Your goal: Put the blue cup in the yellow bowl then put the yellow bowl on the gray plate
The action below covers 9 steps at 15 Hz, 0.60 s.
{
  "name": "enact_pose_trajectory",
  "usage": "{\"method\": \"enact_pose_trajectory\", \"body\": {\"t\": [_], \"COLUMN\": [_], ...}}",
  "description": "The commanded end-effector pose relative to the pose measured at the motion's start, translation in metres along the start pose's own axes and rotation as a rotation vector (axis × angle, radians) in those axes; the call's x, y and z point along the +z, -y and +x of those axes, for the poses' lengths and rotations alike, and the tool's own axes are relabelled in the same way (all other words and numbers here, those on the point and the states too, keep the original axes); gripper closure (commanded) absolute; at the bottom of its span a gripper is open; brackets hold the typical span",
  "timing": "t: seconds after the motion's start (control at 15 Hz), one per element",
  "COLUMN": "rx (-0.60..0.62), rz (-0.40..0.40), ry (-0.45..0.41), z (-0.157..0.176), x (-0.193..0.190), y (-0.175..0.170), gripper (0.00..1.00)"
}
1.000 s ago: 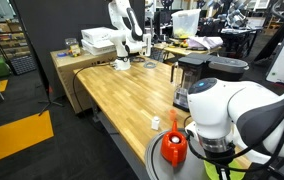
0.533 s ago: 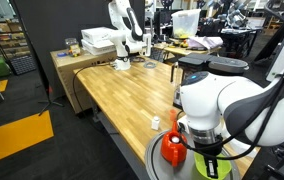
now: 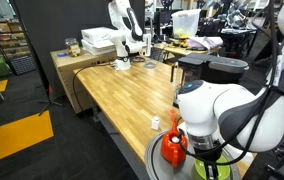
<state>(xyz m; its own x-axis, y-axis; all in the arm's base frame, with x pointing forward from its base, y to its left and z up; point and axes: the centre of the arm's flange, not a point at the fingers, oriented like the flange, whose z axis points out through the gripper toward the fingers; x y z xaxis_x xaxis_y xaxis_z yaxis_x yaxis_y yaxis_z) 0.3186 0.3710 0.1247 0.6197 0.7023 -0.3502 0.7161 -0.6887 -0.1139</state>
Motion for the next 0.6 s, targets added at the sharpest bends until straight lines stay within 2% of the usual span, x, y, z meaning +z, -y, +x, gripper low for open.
{"method": "enact_pose_trajectory", "body": {"t": [0.0, 0.13, 0.53], "rx": [0.009, 0.014, 0.050], "rz": [-0.007, -0.013, -0.002], "ry": [0.017, 0.009, -0.052], "z": [0.001, -0.002, -0.028], "x": [-0.002, -0.006, -0.032], "y": [-0.003, -0.004, -0.014], "gripper": [0.16, 0.02, 0.00]}}
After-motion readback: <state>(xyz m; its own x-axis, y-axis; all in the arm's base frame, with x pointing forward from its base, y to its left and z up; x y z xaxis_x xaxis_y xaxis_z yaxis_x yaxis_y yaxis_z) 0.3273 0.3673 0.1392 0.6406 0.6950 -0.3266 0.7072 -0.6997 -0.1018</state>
